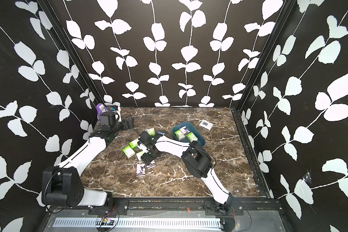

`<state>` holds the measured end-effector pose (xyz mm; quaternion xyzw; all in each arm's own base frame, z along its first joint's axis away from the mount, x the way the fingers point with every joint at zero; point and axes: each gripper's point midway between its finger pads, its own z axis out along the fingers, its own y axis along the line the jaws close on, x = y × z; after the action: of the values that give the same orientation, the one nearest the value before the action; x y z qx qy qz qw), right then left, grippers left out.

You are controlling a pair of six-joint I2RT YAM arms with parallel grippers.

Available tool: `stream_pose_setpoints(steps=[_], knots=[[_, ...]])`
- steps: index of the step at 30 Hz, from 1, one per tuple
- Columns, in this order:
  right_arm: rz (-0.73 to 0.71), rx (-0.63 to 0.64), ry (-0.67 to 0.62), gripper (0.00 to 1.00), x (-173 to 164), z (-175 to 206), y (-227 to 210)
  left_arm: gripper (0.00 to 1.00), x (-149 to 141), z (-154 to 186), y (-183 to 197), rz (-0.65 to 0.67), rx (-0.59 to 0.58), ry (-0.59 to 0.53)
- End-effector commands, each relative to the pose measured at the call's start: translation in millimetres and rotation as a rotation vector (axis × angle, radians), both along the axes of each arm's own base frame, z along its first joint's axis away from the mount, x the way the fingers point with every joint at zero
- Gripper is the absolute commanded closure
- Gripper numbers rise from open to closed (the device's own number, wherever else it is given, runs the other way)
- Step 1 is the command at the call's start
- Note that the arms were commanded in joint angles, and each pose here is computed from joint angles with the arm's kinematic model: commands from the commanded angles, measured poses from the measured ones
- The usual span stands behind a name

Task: Put the pocket tissues into the storage box
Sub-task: Pick up the pocket tissues from the center of the board.

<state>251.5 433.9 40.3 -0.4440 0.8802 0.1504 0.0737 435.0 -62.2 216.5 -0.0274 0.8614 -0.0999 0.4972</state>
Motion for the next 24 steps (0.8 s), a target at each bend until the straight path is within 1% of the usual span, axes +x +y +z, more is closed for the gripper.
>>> stream_pose_setpoints(steps=[1, 10, 16, 24], knots=[[0.017, -0.069, -0.008, 0.28, -2, -8, -8, 0.01, -7, 7, 6, 0.007, 0.015, -0.015], [0.042, -0.158, -0.075, 0.33, 6, -11, -28, 0.01, -5, 8, 4, 0.002, 0.007, -0.018], [0.039, -0.167, -0.105, 0.33, 16, -5, -35, 0.01, -4, 11, 4, 0.001, 0.004, -0.023], [0.043, -0.145, -0.124, 0.36, 21, -2, -28, 0.01, -3, 12, 3, -0.001, 0.001, -0.024]])
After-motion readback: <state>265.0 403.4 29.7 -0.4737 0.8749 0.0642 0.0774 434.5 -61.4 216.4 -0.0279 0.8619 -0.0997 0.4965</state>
